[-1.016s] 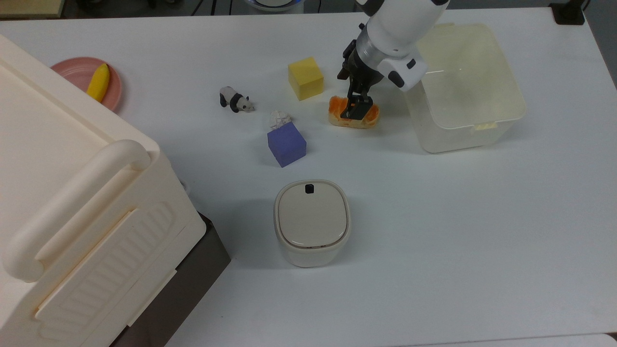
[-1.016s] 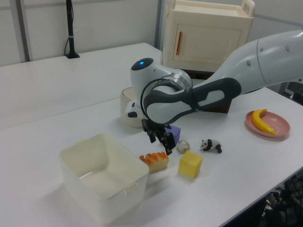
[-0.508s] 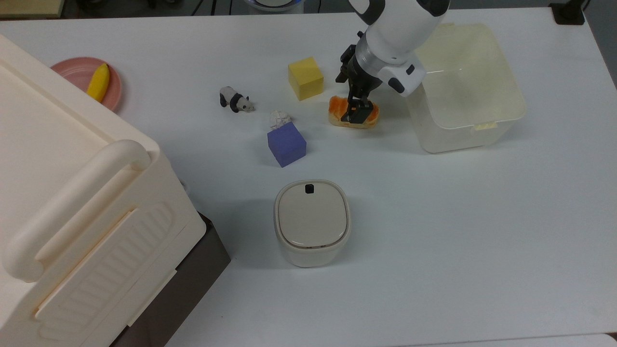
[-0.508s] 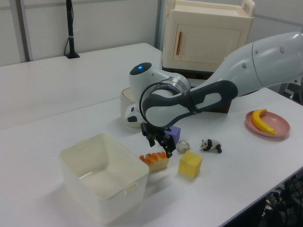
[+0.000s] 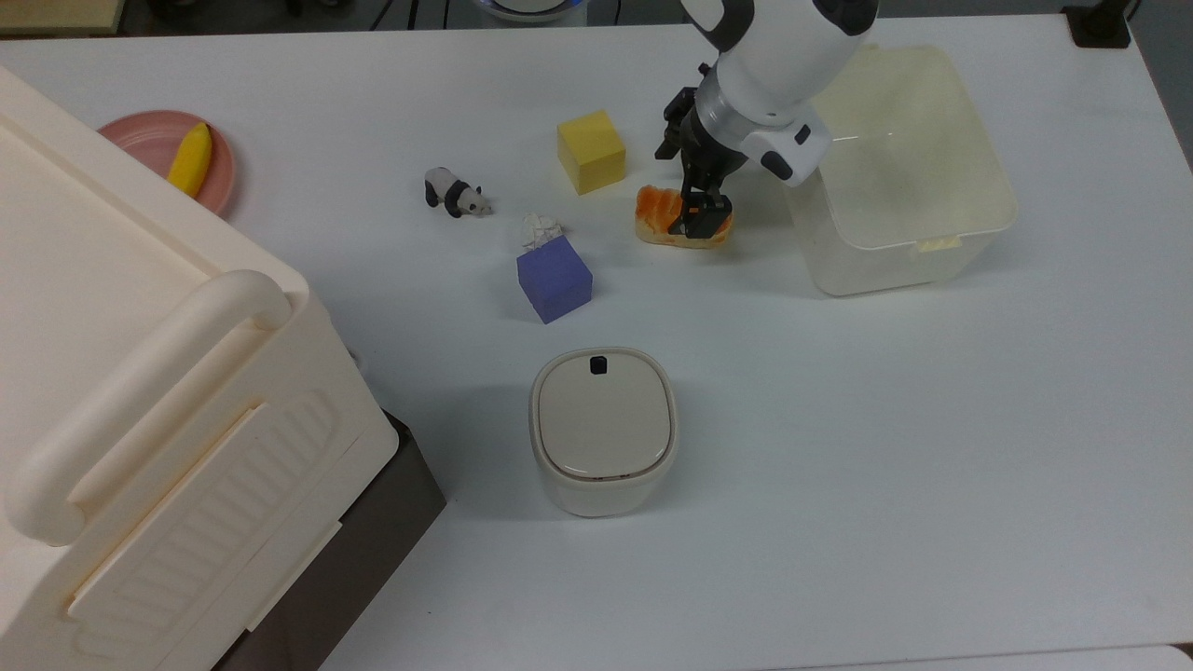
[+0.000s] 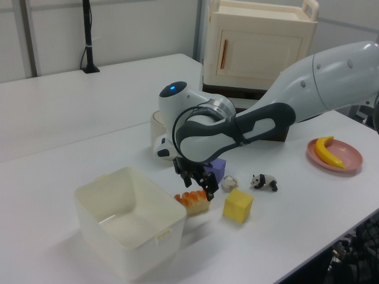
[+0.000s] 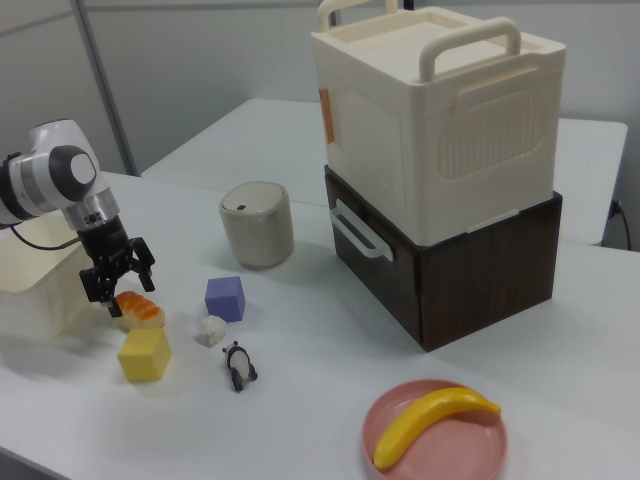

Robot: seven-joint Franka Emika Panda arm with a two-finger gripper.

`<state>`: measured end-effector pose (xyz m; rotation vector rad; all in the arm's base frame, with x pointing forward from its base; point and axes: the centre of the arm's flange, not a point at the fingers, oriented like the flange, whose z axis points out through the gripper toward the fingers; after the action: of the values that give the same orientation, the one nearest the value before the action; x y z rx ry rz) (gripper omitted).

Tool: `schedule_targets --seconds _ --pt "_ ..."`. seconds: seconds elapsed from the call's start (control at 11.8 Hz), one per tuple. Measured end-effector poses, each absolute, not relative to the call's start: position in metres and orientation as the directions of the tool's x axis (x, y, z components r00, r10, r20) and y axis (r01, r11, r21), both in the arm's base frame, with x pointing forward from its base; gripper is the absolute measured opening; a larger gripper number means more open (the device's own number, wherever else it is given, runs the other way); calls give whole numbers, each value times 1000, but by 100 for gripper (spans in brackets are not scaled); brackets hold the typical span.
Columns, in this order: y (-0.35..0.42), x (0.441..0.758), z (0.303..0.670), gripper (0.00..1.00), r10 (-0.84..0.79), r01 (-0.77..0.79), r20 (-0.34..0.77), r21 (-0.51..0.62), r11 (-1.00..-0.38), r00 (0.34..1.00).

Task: Put the bread in the basket
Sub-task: 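Close the gripper on the orange bread roll, then lift the bread roll and carry it over the cream basket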

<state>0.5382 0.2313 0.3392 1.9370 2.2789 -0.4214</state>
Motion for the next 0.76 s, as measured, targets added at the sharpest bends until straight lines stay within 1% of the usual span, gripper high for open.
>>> schedule_targets --seconds 0.08,0.25,0.34,0.68,0.76 --pt "235 536 339 100 952 986 -273 -123 111 -141" --pt "245 532 337 100 958 995 -281 -97 26 -53" --pt "247 531 336 100 959 996 -283 -91 2 -28" --pt "243 538 322 100 963 996 -269 -83 -21 -2" --pt "238 542 313 100 965 996 -261 -82 -28 5"
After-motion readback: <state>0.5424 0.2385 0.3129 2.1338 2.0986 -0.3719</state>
